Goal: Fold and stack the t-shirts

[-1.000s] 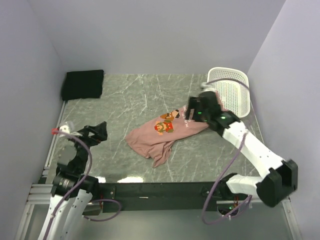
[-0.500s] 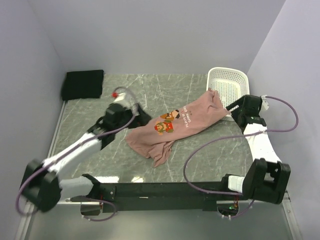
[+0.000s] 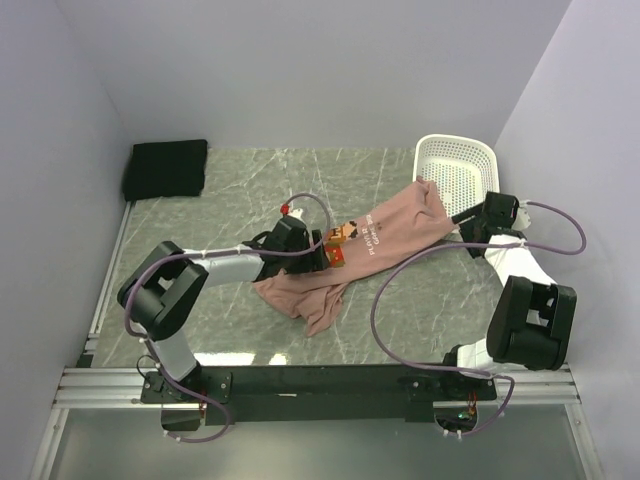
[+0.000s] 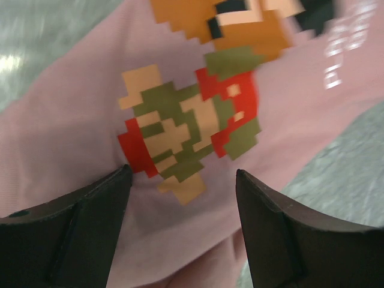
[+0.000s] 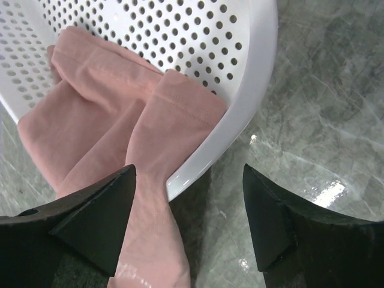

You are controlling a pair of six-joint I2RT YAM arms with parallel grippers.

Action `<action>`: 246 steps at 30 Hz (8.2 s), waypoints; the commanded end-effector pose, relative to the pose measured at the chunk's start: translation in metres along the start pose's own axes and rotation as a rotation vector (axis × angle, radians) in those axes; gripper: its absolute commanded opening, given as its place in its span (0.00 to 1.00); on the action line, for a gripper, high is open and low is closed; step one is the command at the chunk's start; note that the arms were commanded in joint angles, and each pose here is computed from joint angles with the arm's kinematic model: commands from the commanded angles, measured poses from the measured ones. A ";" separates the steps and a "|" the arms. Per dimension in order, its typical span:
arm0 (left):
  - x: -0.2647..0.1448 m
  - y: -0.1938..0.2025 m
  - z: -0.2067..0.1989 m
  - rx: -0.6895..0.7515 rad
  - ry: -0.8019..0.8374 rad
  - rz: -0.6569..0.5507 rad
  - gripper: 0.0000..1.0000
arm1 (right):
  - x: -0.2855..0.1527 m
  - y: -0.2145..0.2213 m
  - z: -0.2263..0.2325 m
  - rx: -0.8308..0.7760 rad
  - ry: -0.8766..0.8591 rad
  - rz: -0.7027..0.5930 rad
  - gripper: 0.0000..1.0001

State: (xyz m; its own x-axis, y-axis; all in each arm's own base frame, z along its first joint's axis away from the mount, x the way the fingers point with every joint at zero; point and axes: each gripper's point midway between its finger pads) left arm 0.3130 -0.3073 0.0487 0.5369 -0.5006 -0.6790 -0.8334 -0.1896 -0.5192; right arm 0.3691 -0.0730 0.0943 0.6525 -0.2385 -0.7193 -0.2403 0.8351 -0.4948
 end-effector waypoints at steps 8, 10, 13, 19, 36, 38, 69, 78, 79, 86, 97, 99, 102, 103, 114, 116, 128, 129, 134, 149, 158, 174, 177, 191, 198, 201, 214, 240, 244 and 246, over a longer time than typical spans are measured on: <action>-0.045 0.044 0.098 -0.246 -0.202 0.023 0.73 | 0.013 -0.050 -0.004 0.061 0.090 -0.151 0.38; -0.063 0.033 0.117 -0.287 -0.234 -0.010 0.73 | 0.013 -0.060 -0.007 0.074 0.110 -0.169 0.31; -0.084 0.025 0.143 -0.322 -0.302 -0.061 0.73 | 0.013 -0.078 -0.009 0.098 0.135 -0.204 0.25; -0.105 0.016 0.160 -0.392 -0.368 -0.134 0.73 | 0.012 -0.112 -0.018 0.172 0.182 -0.258 0.08; -0.140 -0.007 0.163 -0.430 -0.394 -0.232 0.80 | 0.026 -0.128 -0.031 0.402 0.156 -0.322 0.00; -0.151 -0.018 0.153 -0.425 -0.369 -0.261 0.82 | 0.029 -0.131 -0.029 0.442 0.140 -0.337 0.00; -0.231 -0.041 0.111 -0.314 -0.227 -0.403 0.93 | -0.032 -0.087 0.044 0.046 -0.127 -0.302 0.92; -0.200 0.018 0.117 -0.411 -0.242 -0.199 0.90 | -0.107 0.097 0.098 -0.438 -0.468 0.034 0.77; -0.195 0.020 0.117 -0.437 -0.248 -0.199 0.89 | -0.112 0.119 0.098 -0.488 -0.509 0.102 0.76; -0.161 0.031 0.133 -0.523 -0.297 -0.239 0.75 | -0.108 0.211 0.062 -0.635 -0.563 0.403 0.74; -0.127 -0.014 0.190 -0.544 -0.507 -0.341 0.59 | -0.033 0.218 0.040 -0.625 -0.377 0.474 0.72; -0.120 -0.035 0.197 -0.562 -0.520 -0.347 0.59 | -0.020 0.216 0.044 -0.617 -0.353 0.482 0.71; -0.103 -0.056 0.210 -0.542 -0.571 -0.318 0.60 | -0.003 0.208 0.053 -0.592 -0.329 0.493 0.70; -0.093 -0.055 0.219 -0.527 -0.604 -0.279 0.60 | 0.001 0.207 0.056 -0.582 -0.324 0.493 0.70; -0.124 -0.152 0.199 -0.360 -0.609 -0.397 0.88 | -0.027 0.163 0.131 -0.634 -0.453 0.363 0.72; -0.140 -0.138 0.187 -0.359 -0.603 -0.398 0.89 | -0.045 0.158 0.127 -0.654 -0.459 0.337 0.73; -0.162 0.060 0.127 -0.368 -0.578 -0.058 0.80 | -0.113 0.174 0.048 -0.785 -0.403 0.284 0.73; -0.161 0.068 0.123 -0.388 -0.570 -0.051 0.78 | -0.116 0.174 0.043 -0.794 -0.398 0.282 0.73; -0.153 0.099 0.107 -0.350 -0.552 0.010 0.72 | -0.124 0.176 0.026 -0.793 -0.397 0.273 0.73; -0.130 0.122 0.095 -0.259 -0.617 0.113 0.63 | -0.118 0.185 0.009 -0.814 -0.375 0.300 0.73; -0.132 0.151 0.106 -0.234 -0.696 0.248 0.59 | -0.115 0.187 0.010 -0.810 -0.378 0.300 0.73; -0.179 0.065 0.090 -0.193 -0.705 -0.008 0.01 | -0.088 0.170 -0.013 -0.821 -0.170 0.270 0.74; -0.210 0.028 0.085 -0.220 -0.668 -0.096 0.01 | -0.075 0.156 -0.014 -0.738 -0.134 0.246 0.74; -0.274 -0.036 0.059 -0.236 -0.465 -0.263 0.01 | -0.019 0.117 -0.004 -0.258 -0.155 0.227 0.78; -0.287 -0.052 0.056 -0.230 -0.450 -0.310 0.01 | 0.008 0.129 -0.019 -0.218 -0.062 0.269 0.63; -0.295 -0.056 0.058 -0.228 -0.458 -0.330 0.01 | 0.010 0.124 -0.019 -0.217 -0.045 0.245 0.53; -0.354 -0.066 0.081 -0.216 -0.552 -0.453 0.01 | -0.078 0.019 0.017 -0.484 0.012 0.020 0.47; -0.298 -0.065 0.074 -0.179 -0.485 -0.404 0.02 | -0.033 0.149 -0.034 -0.361 -0.124 0.416 0.63; -0.299 -0.066 0.077 -0.179 -0.493 -0.416 0.01 | -0.027 0.160 -0.035 -0.332 -0.136 0.445 0.57; -0.301 -0.068 0.080 -0.179 -0.509 -0.433 0.01 | -0.022 0.159 -0.034 -0.333 -0.139 0.439 0.44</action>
State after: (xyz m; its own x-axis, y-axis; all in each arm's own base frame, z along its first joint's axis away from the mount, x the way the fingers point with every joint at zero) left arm 0.2137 -0.0827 0.2398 0.7560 0.0787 -0.6498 -0.5580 -0.4415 -0.7027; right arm 0.2840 0.0448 0.0196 0.4994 0.1624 -0.8510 -0.7241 0.6176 -0.3071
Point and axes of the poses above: each gripper's point midway between its finger pads, its own x axis out along the fingers, its own z axis along the line the jaws close on, y = z × x, and after that the axes turned 2 degrees about -x, right-handed
